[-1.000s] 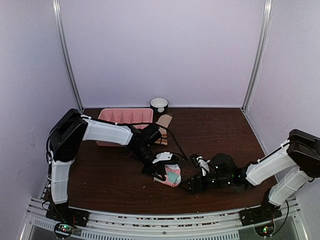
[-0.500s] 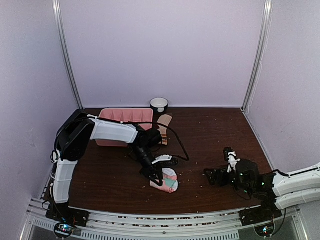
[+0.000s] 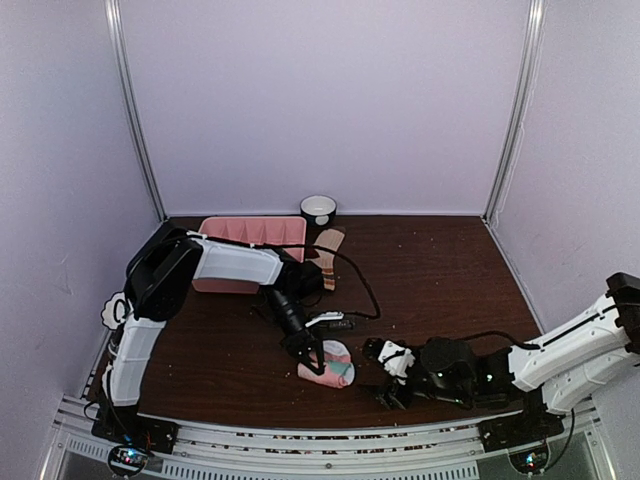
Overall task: Roll the socks
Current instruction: Roll the sock at the center of the board.
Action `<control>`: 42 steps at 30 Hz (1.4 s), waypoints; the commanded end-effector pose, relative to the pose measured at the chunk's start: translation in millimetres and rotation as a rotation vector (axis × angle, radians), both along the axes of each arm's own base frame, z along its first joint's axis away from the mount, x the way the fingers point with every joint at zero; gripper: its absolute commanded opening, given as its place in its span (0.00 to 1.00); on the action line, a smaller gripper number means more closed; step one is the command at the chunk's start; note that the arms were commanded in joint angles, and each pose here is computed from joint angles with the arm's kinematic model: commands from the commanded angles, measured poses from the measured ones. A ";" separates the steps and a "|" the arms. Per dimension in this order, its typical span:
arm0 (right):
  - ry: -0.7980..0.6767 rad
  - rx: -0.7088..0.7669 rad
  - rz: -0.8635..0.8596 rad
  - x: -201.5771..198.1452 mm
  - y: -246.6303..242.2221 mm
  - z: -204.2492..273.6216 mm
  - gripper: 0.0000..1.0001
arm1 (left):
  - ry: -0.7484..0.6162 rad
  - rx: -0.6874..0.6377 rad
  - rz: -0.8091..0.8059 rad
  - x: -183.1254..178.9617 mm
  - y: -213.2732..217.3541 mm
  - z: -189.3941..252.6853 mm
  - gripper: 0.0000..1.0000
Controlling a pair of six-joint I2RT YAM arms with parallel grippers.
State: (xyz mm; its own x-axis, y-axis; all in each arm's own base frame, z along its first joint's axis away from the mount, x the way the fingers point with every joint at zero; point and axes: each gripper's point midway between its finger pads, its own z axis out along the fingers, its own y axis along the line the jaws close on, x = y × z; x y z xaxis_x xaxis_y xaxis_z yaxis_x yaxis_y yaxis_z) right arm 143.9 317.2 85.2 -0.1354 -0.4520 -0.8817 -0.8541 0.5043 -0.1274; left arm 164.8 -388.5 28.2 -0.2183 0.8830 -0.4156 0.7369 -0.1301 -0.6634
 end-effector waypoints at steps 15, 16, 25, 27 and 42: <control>-0.144 -0.256 0.316 -10.8 91.7 -35.3 0.53 | 0.036 0.256 -0.039 -4.4 43.6 -55.7 0.07; -0.140 -0.266 0.313 -9.3 91.7 -39.4 0.53 | 0.036 0.256 -0.040 -4.7 43.5 -56.0 0.06; -0.106 -0.324 0.256 8.7 88.2 -65.0 0.40 | 0.034 0.203 -0.062 -8.2 42.7 -46.6 0.15; -0.086 -0.338 0.246 8.4 85.4 -73.1 0.39 | 0.032 0.182 -0.072 -10.0 43.0 -41.6 0.20; 0.395 -0.328 0.143 -0.8 48.3 -125.3 0.19 | -0.350 -0.070 0.001 38.6 59.1 40.5 0.63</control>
